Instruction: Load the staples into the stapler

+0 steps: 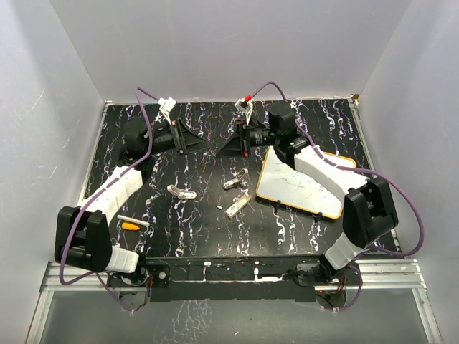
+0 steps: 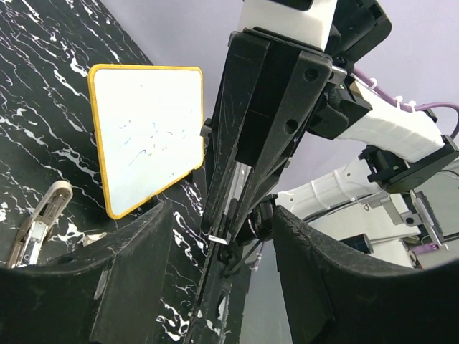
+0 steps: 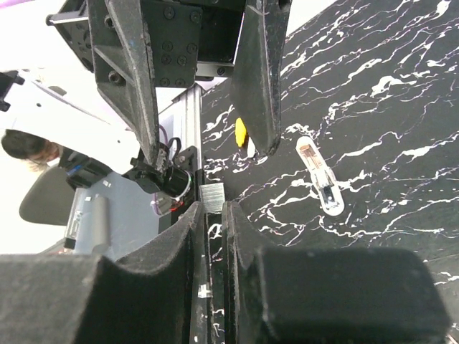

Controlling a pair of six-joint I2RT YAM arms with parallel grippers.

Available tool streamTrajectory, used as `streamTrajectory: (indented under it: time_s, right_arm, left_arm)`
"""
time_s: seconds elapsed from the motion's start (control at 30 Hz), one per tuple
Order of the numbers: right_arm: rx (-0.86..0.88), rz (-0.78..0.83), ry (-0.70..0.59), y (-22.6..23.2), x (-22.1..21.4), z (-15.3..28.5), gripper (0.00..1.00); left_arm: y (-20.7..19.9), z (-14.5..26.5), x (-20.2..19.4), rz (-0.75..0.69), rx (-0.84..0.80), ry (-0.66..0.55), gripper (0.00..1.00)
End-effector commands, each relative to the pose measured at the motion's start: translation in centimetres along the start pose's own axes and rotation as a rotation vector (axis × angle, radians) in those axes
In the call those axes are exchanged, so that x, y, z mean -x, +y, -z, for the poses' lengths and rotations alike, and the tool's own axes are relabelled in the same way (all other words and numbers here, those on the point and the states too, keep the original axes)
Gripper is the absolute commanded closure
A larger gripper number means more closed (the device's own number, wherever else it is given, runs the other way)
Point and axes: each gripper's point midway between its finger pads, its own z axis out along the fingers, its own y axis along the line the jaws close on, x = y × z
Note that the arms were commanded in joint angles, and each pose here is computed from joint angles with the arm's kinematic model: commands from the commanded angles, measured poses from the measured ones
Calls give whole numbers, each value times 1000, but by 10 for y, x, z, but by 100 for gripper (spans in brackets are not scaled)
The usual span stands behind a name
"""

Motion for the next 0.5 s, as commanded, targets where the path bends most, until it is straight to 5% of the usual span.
streamTrajectory:
  time_s: [0.0, 0.47]
  right_arm:
    - [54, 57, -57, 16, 30, -3, 87]
    - [58, 21, -73, 14, 31, -2, 87]
  left_arm:
    - [-13, 2, 3, 15, -38, -31, 45]
    - [-5, 2, -3, 37, -14, -24, 51]
